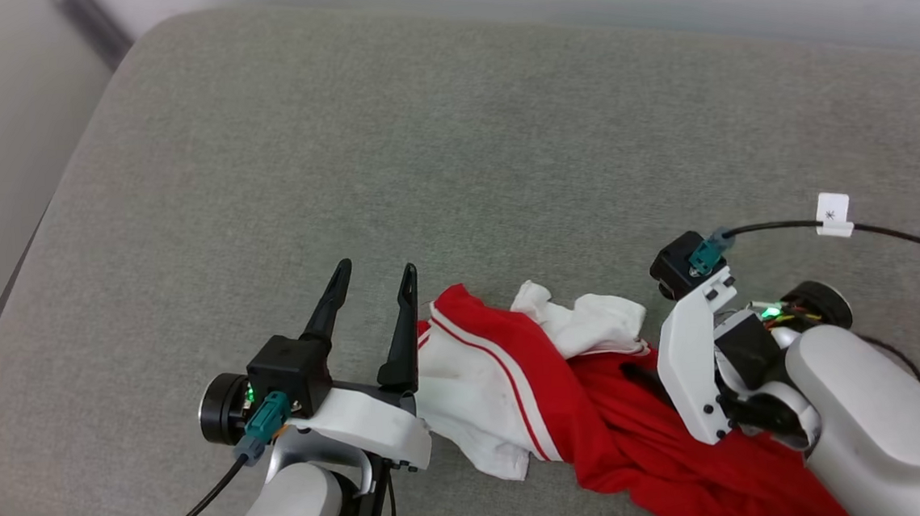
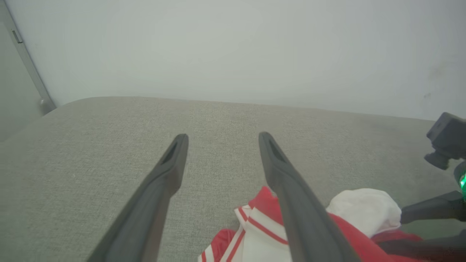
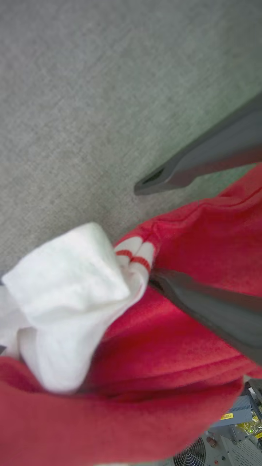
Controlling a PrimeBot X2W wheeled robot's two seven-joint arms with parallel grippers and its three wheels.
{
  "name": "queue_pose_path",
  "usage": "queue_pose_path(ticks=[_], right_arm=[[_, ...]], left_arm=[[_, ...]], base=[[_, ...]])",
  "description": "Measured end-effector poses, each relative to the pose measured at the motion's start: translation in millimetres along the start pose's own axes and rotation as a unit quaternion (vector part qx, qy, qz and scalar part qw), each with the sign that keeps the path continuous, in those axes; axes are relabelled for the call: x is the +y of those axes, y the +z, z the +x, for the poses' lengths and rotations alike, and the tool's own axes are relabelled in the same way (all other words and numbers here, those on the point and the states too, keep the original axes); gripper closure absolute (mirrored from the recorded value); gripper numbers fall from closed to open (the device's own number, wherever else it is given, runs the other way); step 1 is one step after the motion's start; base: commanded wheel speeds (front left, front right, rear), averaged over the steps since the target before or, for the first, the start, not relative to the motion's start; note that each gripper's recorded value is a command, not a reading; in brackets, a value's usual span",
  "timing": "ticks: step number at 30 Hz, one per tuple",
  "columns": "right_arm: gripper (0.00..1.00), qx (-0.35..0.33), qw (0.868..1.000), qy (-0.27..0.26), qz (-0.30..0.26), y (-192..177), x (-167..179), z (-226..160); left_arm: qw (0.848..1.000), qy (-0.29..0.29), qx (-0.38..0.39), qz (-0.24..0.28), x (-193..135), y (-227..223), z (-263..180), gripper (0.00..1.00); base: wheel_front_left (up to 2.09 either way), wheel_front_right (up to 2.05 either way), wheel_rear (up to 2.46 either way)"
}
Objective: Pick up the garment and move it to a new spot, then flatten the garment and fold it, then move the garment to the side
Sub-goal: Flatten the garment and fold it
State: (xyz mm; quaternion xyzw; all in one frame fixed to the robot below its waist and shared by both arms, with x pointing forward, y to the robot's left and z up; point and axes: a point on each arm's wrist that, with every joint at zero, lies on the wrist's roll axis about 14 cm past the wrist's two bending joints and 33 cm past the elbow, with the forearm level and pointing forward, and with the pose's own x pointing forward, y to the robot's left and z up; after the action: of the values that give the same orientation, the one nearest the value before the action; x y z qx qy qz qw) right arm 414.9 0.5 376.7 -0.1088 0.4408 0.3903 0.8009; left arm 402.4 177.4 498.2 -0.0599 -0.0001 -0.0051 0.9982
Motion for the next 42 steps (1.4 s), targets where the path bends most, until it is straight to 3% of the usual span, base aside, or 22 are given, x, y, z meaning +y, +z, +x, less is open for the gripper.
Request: queue_pose_path(ticks=[5, 6, 7, 8, 9, 15, 19, 22, 25, 27, 30, 31, 32, 35, 38, 39, 42], right_arm=[[0.0, 0.03, 0.999, 0.013, -0.007, -3.2, 0.5, 14.0], [0.19, 0.037, 0.999, 0.015, -0.006, -3.9, 0.7, 14.3], [0.69, 0.045, 0.999, 0.015, -0.01, -4.4, 1.0, 14.4], [0.96, 0.048, 0.999, 0.014, -0.015, -4.1, 0.9, 14.5], [1.0, 0.047, 0.999, 0.016, -0.015, -2.8, 1.6, 14.3], [1.0, -0.036, 0.999, 0.015, -0.031, 25.2, 6.3, 3.4], [1.0, -0.155, 0.988, -0.006, -0.027, 74.9, -3.8, -25.6], [1.0, -0.212, 0.976, -0.046, 0.001, 86.7, -30.0, -53.0], [1.0, -0.237, 0.968, -0.071, 0.041, 78.8, -48.9, -69.2], [1.0, -0.249, 0.955, -0.114, 0.112, 41.6, -76.6, -86.5], [1.0, -0.25, 0.938, -0.145, 0.191, -9.6, -88.2, -95.7], [0.95, -0.247, 0.931, -0.16, 0.216, -29.8, -92.2, -99.2], [0.79, -0.243, 0.925, -0.175, 0.236, -49.7, -95.5, -102.4], [0.71, -0.214, 0.904, -0.212, 0.302, -112.3, -95.9, -106.3], [0.54, -0.207, 0.891, -0.217, 0.341, -137.5, -80.3, -101.8], [0.0, -0.211, 0.889, -0.218, 0.343, -137.2, -77.4, -101.3], [0.0, -0.234, 0.883, -0.219, 0.343, -131.1, -69.5, -103.8]], left_arm=[[1.0, 0.014, 0.008, 0.0, 8.7, -6.7, -2.1, 0.0], [1.0, 0.015, 0.008, -0.001, 8.8, -6.7, -2.1, 0.0], [1.0, 0.015, 0.007, -0.004, 8.5, -6.4, -1.7, 0.0], [1.0, 0.014, 0.006, -0.008, 7.4, -6.0, -1.2, 0.0], [1.0, 0.014, 0.007, -0.008, 6.9, -6.6, -1.2, 0.0], [1.0, 0.01, 0.0, -0.01, 4.2, -2.5, -1.1, 0.0], [1.0, 0.005, -0.002, -0.008, 1.4, -0.7, -6.7, 0.0], [1.0, -0.002, -0.008, -0.008, -2.7, 3.3, -10.9, 0.0], [1.0, -0.006, -0.011, -0.009, -5.5, 5.0, -14.2, 0.0], [1.0, -0.011, -0.012, -0.008, -8.6, 6.1, -19.6, 0.0], [1.0, -0.019, -0.01, -0.01, -13.6, 5.8, -23.6, 0.0], [1.0, -0.022, -0.009, -0.009, -15.0, 6.3, -24.5, 0.0], [1.0, -0.024, -0.01, -0.009, -16.2, 6.9, -25.4, 0.0], [0.999, -0.03, -0.008, -0.006, -19.1, 7.3, -27.4, 0.0], [0.999, -0.034, -0.008, -0.005, -21.1, 9.0, -27.9, 0.0], [0.999, -0.035, -0.007, -0.005, -21.6, 8.6, -27.7, 0.0], [0.999, -0.036, -0.002, -0.002, -21.3, 6.8, -28.1, 0.0]], base=[[0.0, 0.0, 0.0], [0.0, 0.0, 0.0], [0.0, 0.0, 0.0], [0.0, 0.0, 0.0], [0.0, 0.0, 0.0], [0.0, 0.0, 0.0], [0.0, 0.0, 0.0], [0.0, 0.0, 0.0], [0.0, 0.0, 0.0], [0.0, 0.0, 0.0], [0.0, 0.0, 0.0], [0.0, 0.0, 0.0], [0.0, 0.0, 0.0], [0.0, 0.0, 0.0], [0.0, 0.0, 0.0], [0.0, 0.0, 0.0], [0.0, 0.0, 0.0]])
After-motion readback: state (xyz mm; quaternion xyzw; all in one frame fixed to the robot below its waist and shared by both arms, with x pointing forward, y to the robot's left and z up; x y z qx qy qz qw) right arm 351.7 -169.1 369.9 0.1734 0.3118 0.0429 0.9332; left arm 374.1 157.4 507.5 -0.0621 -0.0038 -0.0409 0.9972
